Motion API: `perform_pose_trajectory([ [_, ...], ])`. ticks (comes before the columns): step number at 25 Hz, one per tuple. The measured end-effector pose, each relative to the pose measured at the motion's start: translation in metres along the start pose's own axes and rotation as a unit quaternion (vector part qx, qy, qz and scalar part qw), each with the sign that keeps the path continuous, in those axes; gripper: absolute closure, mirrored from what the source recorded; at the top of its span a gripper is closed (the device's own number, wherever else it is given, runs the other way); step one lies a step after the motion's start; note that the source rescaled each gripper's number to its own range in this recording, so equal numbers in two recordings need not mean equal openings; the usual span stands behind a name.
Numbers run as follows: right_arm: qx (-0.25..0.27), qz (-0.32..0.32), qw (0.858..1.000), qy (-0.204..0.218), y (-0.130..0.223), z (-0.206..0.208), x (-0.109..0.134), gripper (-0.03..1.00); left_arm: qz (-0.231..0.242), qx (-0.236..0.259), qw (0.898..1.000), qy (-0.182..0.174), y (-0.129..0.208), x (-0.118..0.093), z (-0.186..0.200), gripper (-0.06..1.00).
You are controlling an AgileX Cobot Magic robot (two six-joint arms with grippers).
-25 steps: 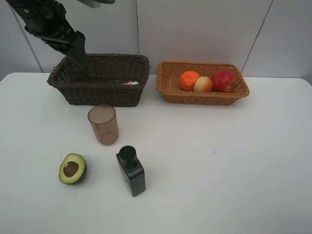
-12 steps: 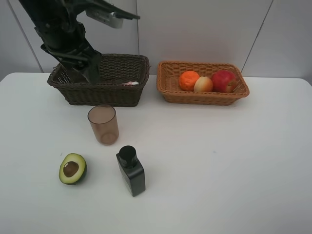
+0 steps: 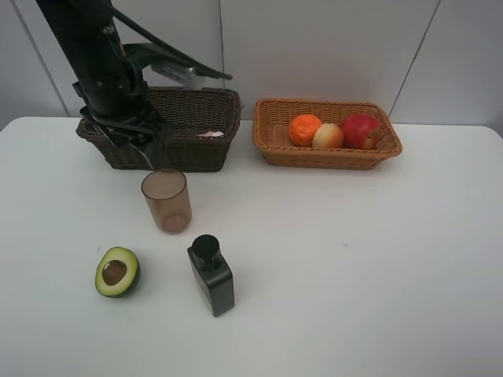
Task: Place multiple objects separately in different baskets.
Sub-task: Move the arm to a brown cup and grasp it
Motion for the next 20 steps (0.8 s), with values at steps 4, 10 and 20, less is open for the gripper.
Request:
perform_pose_trajectory([
  [4,0.000,0.000,1.000,0.000,0.000,0.000,0.000,-0.03,0.001,0.013,1.000,0.002,-0.001,0.001,-0.015,-0.05],
  [10,0.000,0.000,1.000,0.000,0.000,0.000,0.000,-0.03,0.001,0.025,1.000,0.003,-0.005,0.003,-0.041,-0.05],
  [20,0.000,0.000,1.000,0.000,0.000,0.000,0.000,-0.03,0.006,0.037,0.999,0.001,-0.006,0.011,-0.066,-0.05],
])
Point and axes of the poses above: a point on each arm's last joint axis where the gripper is mounted, z pointing back along that axis away from the gripper, x along the wrist's bending axis when the last joint is at zero, y = z × x, the point moved 5 cm from there along -z, pointing out along that axis toward the gripper, and after that the axes turned 4 degrees about -z, right-handed, at the moved point
